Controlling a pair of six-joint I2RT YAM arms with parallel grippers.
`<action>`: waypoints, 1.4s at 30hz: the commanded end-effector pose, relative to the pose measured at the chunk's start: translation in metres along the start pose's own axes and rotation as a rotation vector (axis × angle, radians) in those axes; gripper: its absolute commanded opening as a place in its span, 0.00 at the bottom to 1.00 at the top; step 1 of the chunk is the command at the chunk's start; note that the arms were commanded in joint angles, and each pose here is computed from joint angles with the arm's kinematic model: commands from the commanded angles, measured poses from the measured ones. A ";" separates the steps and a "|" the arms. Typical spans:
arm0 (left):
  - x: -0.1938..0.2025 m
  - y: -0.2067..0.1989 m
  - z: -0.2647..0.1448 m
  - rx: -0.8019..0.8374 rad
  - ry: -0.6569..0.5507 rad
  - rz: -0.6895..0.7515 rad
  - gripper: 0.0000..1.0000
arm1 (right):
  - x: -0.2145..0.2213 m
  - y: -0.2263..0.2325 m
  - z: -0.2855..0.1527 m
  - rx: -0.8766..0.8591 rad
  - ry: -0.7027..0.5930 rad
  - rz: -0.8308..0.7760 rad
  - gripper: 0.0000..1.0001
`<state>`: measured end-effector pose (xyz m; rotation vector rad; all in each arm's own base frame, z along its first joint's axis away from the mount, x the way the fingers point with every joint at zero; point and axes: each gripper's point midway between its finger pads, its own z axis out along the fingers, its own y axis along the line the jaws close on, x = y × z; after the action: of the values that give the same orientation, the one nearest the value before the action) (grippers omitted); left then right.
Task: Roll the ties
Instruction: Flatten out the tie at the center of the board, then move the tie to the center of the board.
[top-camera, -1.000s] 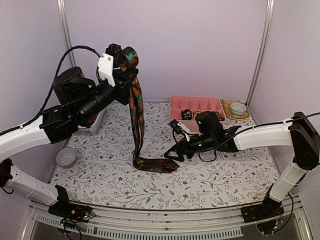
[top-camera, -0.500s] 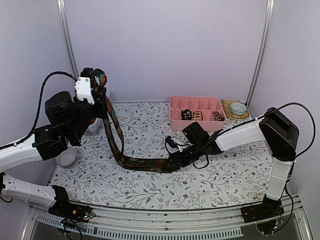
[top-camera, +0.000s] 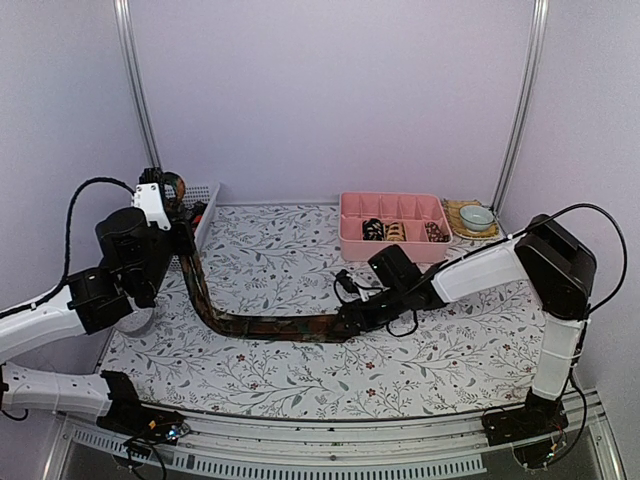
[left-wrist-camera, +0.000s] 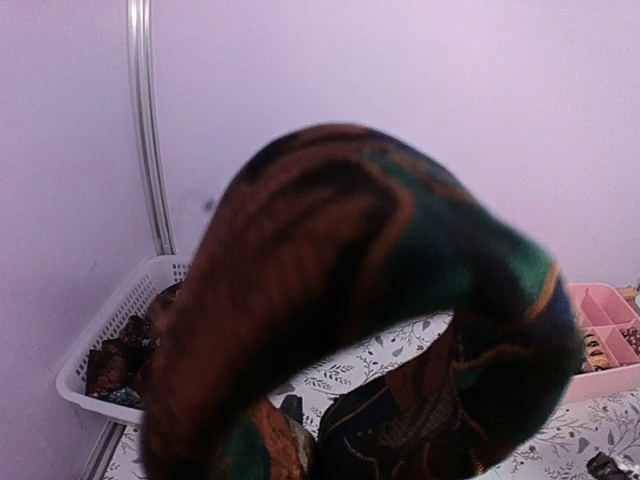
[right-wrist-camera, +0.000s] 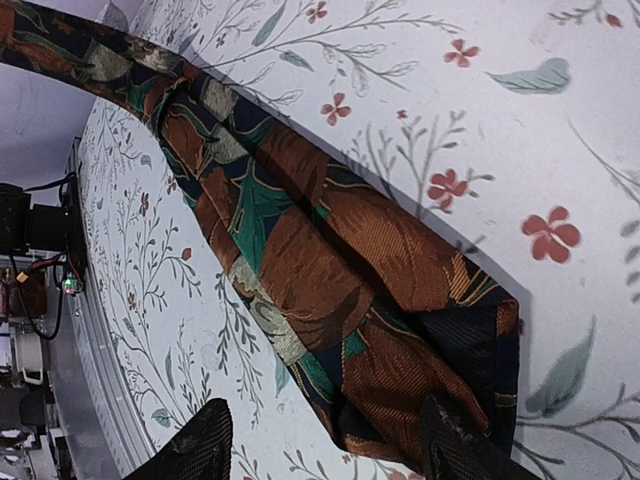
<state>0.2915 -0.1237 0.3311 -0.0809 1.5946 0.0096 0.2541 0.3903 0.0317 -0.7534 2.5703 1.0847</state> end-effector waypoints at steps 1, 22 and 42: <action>0.021 0.014 0.005 -0.050 0.035 -0.042 0.17 | 0.054 -0.071 -0.044 0.205 0.071 0.240 0.64; 0.098 0.035 0.022 -0.155 0.199 -0.127 1.00 | -0.006 -0.086 -0.217 0.341 -0.350 0.288 0.69; 0.207 -0.110 0.021 0.757 0.762 0.392 1.00 | 0.048 -0.112 -0.110 0.345 0.039 0.243 0.66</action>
<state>0.3357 -0.2197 0.1489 0.5960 2.1834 -0.2376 0.2757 0.2299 0.0411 -0.3452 2.7567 0.7141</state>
